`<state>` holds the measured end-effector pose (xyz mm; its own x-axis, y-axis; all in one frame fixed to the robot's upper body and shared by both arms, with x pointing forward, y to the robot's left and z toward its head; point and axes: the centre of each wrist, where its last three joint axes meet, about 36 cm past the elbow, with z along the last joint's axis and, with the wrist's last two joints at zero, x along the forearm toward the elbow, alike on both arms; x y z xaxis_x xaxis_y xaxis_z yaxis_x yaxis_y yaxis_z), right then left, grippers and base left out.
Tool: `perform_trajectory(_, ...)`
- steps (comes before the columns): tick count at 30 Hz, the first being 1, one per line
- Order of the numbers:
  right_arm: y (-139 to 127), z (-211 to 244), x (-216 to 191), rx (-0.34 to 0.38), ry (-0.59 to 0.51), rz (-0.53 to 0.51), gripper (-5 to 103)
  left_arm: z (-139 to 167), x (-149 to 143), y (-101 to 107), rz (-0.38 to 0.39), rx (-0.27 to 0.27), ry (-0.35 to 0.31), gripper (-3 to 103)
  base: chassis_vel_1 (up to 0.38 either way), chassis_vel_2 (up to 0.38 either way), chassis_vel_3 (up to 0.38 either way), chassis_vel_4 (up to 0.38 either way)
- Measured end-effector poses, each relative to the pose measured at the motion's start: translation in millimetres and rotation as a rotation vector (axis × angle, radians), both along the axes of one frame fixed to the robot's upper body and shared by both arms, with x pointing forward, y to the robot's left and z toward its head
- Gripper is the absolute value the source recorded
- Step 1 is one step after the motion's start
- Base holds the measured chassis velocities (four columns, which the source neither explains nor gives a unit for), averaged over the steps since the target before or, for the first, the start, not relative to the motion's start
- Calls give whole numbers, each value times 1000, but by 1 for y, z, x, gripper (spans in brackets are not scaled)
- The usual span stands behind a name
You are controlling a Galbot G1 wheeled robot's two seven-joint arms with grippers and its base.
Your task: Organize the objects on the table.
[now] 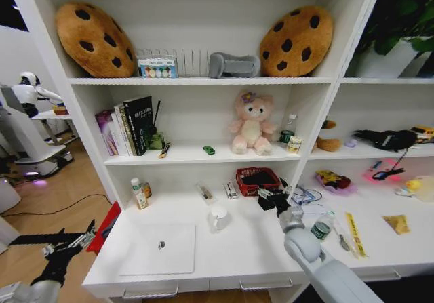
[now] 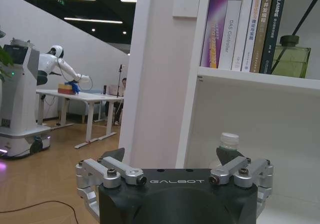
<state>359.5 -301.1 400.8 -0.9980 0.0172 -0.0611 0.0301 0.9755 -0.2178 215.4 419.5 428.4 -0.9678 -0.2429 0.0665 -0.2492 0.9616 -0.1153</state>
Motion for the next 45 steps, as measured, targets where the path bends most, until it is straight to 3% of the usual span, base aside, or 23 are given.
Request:
perform_trajectory(4, -4, 4, -40, -16, -29, 6, 100, 0, 0, 0, 0, 0, 0, 100, 0, 0, 0, 0)
perform_trajectory(10, 1, 1, -98, 36, -5, -37, 100, 0, 0, 0, 0, 0, 0, 100, 0, 0, 0, 0)
perform_trajectory(19, 10, -15, -143, 66, 25, -104, 100, 0, 0, 0, 0, 0, 0, 100, 0, 0, 0, 0)
perform_trajectory(45, 1, -8, -140, 62, -3, -141, 100, 0, 0, 0, 0, 0, 0, 100, -60, -59, 55, 55)
